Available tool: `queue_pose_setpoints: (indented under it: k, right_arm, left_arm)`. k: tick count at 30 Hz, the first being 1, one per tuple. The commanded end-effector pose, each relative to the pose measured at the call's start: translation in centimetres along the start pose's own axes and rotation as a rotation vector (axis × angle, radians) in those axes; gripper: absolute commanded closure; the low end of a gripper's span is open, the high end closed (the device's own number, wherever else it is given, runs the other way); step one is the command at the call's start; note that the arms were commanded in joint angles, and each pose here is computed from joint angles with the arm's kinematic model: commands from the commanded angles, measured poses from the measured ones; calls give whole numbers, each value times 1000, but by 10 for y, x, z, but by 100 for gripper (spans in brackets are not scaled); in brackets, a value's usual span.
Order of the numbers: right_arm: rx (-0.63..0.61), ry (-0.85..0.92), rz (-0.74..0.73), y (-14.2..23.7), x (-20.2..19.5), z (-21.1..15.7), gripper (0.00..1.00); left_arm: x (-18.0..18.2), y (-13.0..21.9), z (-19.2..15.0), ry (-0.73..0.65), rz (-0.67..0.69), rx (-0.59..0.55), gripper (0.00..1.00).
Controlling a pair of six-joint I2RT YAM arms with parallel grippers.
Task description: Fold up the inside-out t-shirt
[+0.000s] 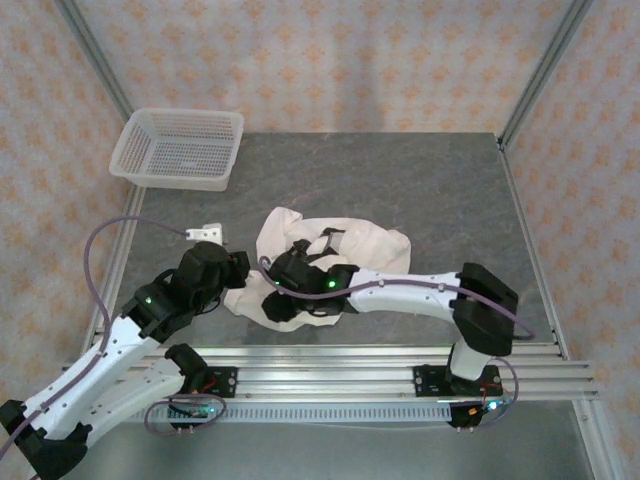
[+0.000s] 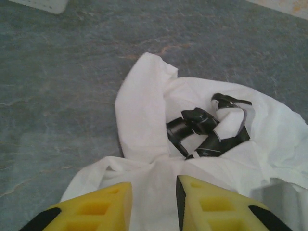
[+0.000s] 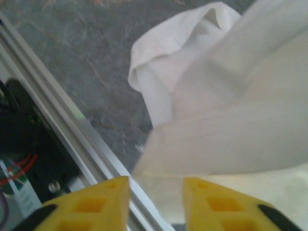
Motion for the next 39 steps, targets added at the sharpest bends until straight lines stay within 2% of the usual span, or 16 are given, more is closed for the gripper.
queue_pose_setpoints:
  k: [1, 4, 6, 9, 12, 14, 16, 17, 19, 21, 24, 26, 29, 32, 34, 39]
  right_arm:
    - [-226, 30, 9, 66, -10, 36, 62]
    - [-336, 24, -86, 92, -56, 41, 63]
    - [-383, 118, -181, 97, -82, 36, 64]
    - [-348, 339, -240, 88, -96, 20, 65]
    - [-299, 438, -224, 77, -96, 11, 65]
    - [-312, 417, -237, 75, -98, 14, 65]
    - [-321, 404, -210, 74, -94, 15, 64]
    - [-330, 392, -202, 75, -93, 15, 64]
    - [-351, 368, -196, 77, -93, 17, 62]
    - [-372, 346, -214, 80, -96, 19, 61]
    - [-378, 331, -236, 83, -100, 19, 61]
    - [-379, 322, -245, 86, -102, 18, 61]
    - [-372, 309, -256, 86, -105, 15, 61]
    - [-398, 291, -255, 94, -106, 15, 61]
    - [-407, 279, -265, 97, -109, 14, 61]
    - [-431, 277, -272, 101, -112, 12, 61]
  left_arm:
    - [15, -3, -11, -15, 83, 39, 69]
    - [-7, -13, -20, -45, -36, 103, 68]
    - [-30, -20, -29, -54, -156, 176, 67]
    - [-53, -27, -45, -42, -275, 288, 66]
    - [-72, -22, -55, -21, -384, 354, 67]
    - [-70, -16, -60, -41, -347, 363, 66]
    - [-59, -13, -66, -65, -240, 373, 63]
    - [-55, -13, -68, -74, -202, 374, 59]
    - [-59, -17, -75, -89, -177, 385, 39]
    - [-70, -23, -79, -109, -182, 391, 25]
    - [-76, -31, -70, -159, -81, 352, 14]
    - [-69, -37, -60, -170, 36, 314, 12]
    - [-59, -45, -52, -169, 166, 282, 24]
    - [-54, -44, -45, -147, 203, 254, 48]
    - [-53, -39, -45, -133, 181, 243, 65]
    - [-61, -40, -60, -47, 5, 323, 89]
Point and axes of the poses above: each hand's point on the last joint's axis, 136 mm out from that joint toward the fingers, its own y axis back along the fingers, its own x axis along the line the jaws close on, z = x × y, the point moved 2 cm from there along y, back along the fingers, and after that the axes turned 10 degrees about -y, right-handed, at the moved point
